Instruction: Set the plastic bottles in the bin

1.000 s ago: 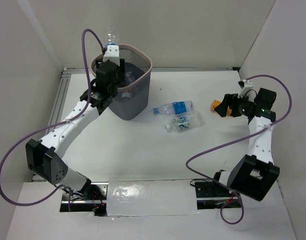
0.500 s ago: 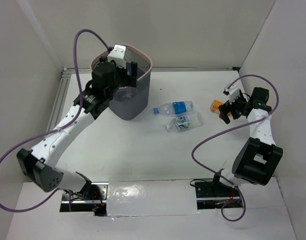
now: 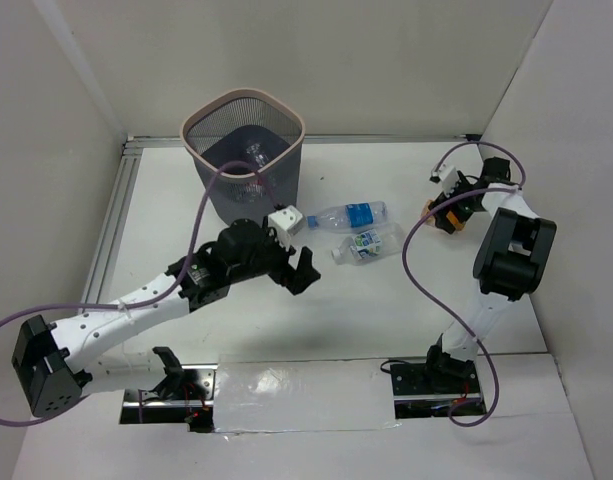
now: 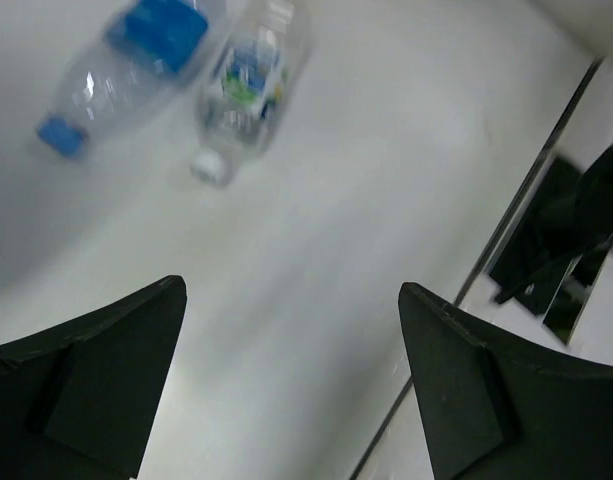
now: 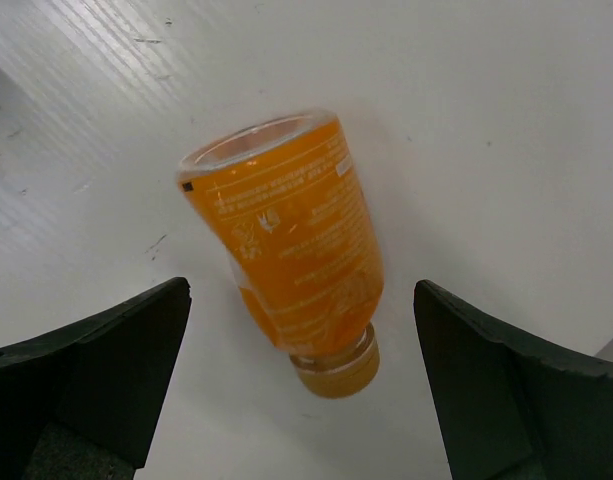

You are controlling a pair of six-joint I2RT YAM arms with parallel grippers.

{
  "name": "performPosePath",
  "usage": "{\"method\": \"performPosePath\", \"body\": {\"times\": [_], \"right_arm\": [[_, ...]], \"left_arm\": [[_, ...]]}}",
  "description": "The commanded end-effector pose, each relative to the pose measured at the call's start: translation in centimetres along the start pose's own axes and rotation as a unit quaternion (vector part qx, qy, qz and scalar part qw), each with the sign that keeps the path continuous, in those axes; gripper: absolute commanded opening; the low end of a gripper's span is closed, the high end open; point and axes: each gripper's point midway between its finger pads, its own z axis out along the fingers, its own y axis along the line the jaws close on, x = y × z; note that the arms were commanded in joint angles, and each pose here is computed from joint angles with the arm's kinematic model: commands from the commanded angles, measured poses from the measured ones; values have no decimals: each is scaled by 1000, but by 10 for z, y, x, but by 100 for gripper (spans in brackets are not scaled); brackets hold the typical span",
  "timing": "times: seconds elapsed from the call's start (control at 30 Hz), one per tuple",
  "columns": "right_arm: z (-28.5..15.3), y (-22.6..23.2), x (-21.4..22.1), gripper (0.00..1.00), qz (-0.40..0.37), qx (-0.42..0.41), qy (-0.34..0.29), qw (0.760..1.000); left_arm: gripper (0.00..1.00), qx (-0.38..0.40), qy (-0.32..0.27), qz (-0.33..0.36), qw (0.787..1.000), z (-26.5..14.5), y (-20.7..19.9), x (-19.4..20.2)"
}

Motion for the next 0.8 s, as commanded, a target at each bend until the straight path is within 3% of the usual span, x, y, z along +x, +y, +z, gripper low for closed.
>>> {"method": "performPosePath", "body": {"times": [0.0, 0.1, 0.17, 0.2, 0.23, 0.37, 0.47, 0.53, 0.57, 0.63, 0.73, 0.77], "right_arm": [[19, -18, -17, 99, -47, 15, 2, 999], [44, -10, -8, 97, -56, -17, 18, 998], [58, 3, -6, 87, -61, -42, 28, 997], [53, 4, -9, 79, -57, -49, 32, 997], [54, 7, -10, 59, -56, -63, 27, 996], [24, 12, -44, 23, -57, -83, -21, 995], [-22, 17, -109, 12, -84, -86, -88, 989], [-58, 30, -188, 12, -131, -86, -166, 974], [-70, 39, -215, 12, -119, -92, -189, 970], [-104, 65, -313, 12, -179, -77, -288, 938], [-140, 124, -412, 13, -165, -103, -396, 898], [-159, 127, -448, 13, -184, -71, -444, 874]], "left_arm": [[100, 1, -17, -29, 999, -2, -9, 2], [100, -6, 1, -43, 999, 3, -10, 21], [100, -18, 21, -53, 998, 8, -9, 36], [100, -20, 35, -51, 998, 12, -10, 45], [100, -16, 36, -54, 998, 12, -14, 46], [100, -34, 62, -55, 996, 14, -16, 72], [100, -31, 73, -54, 995, 16, -19, 89], [100, -27, 73, -57, 995, 20, -21, 97], [100, -23, 79, -54, 995, 23, -24, 104], [100, -18, 80, -47, 996, 28, -26, 111], [100, -19, 103, -36, 994, 37, -25, 124], [100, -16, 111, -33, 993, 38, -27, 130]]}}
